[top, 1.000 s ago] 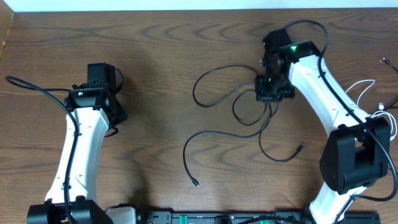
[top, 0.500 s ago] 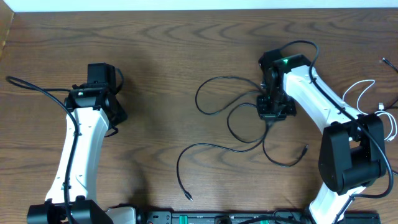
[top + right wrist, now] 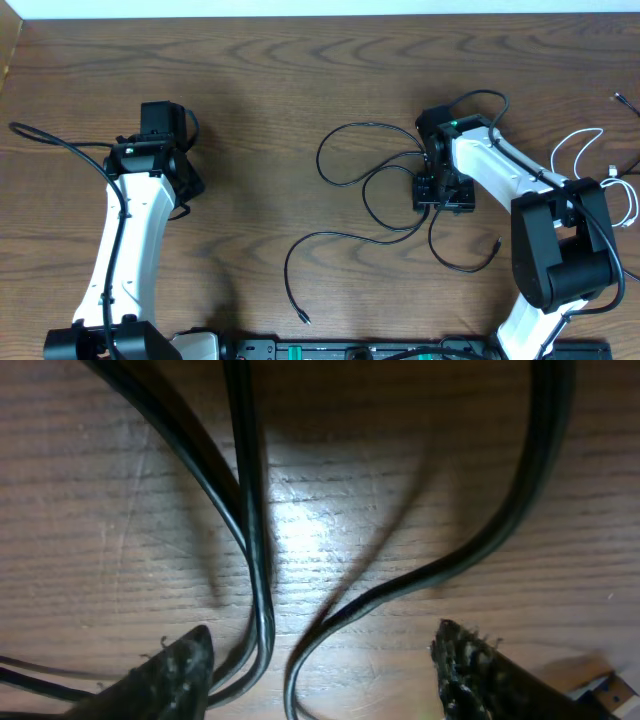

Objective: Untangle cables

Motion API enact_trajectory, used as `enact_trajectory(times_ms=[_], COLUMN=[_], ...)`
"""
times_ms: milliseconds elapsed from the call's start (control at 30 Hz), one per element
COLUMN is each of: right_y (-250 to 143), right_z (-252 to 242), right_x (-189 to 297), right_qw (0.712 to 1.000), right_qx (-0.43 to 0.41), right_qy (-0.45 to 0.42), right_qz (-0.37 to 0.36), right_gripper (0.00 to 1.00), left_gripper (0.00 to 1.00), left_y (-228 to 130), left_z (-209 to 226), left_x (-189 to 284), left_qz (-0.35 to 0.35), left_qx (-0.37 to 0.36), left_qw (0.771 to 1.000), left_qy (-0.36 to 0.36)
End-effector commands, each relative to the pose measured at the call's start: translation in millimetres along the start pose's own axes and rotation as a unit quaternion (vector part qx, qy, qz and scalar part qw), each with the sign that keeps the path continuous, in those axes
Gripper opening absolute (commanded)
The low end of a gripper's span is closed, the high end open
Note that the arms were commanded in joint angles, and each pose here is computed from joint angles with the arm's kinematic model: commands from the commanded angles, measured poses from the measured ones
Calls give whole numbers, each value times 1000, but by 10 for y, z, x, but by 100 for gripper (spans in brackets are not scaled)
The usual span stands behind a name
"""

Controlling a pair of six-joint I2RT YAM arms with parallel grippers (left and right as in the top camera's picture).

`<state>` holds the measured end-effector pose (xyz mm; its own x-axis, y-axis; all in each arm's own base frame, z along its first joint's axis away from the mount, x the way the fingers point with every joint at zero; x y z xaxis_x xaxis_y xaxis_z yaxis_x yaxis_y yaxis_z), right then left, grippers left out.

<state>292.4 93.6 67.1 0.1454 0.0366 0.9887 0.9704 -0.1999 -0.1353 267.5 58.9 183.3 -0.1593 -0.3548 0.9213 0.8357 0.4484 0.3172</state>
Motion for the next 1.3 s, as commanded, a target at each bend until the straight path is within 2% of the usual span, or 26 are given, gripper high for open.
enact_trajectory(times_ms=[0,133,400,500,633,933,1000,1067,1167,1267], right_y=[-38,-37,-59,-50,19,167,175,158,107,69], right_z=[24,93,102,117,157,244,248,249,254,267], right_x=[-43,-122,-362,-394,-384,-353,-351,-355,-364,-370], right_qw=[1000,1000,999,998,997,993,993,993,994,995], right_qx=[-5,-17,-36,-34,-33,-31,-31,-30,-26,-21], right_qy=[5,23,37,43,55,80,81,79,73,69], right_qz=[10,1,-19,-25,-43,-83,-85,-82,-72,-67], right_gripper=[75,77,73,61,37,27,19,7,1,1], left_gripper=[58,58,58,58,58,58,58,58,58,58], left_y=[-30,-30,-30,-30,-32,-32,-32,-32,-32,-31], left_z=[17,17,17,16,15,14,14,14,14,13], left_x=[-22,-22,-22,-22,-22,-22,-22,-22,-22,-22], left_qz=[3,3,3,3,3,4,4,4,3,3], left_qx=[4,4,4,4,4,4,4,4,4,4], left_qw=[1000,1000,1000,1000,1000,1000,1000,1000,1000,1000], left_qy=[5,5,5,5,4,3,3,3,3,3])
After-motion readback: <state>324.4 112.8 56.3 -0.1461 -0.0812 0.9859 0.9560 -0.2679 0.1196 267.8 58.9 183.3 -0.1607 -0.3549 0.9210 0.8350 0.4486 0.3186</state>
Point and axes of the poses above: each gripper's point midway between its finger pads, its own x axis back along the fingers, its own z axis along the line the jaws close on, y = z × x, the point moved 6 cm from there along x, back along the fingers, and after that the axes turned 7 degrees about -x, right-handed, at the moved point
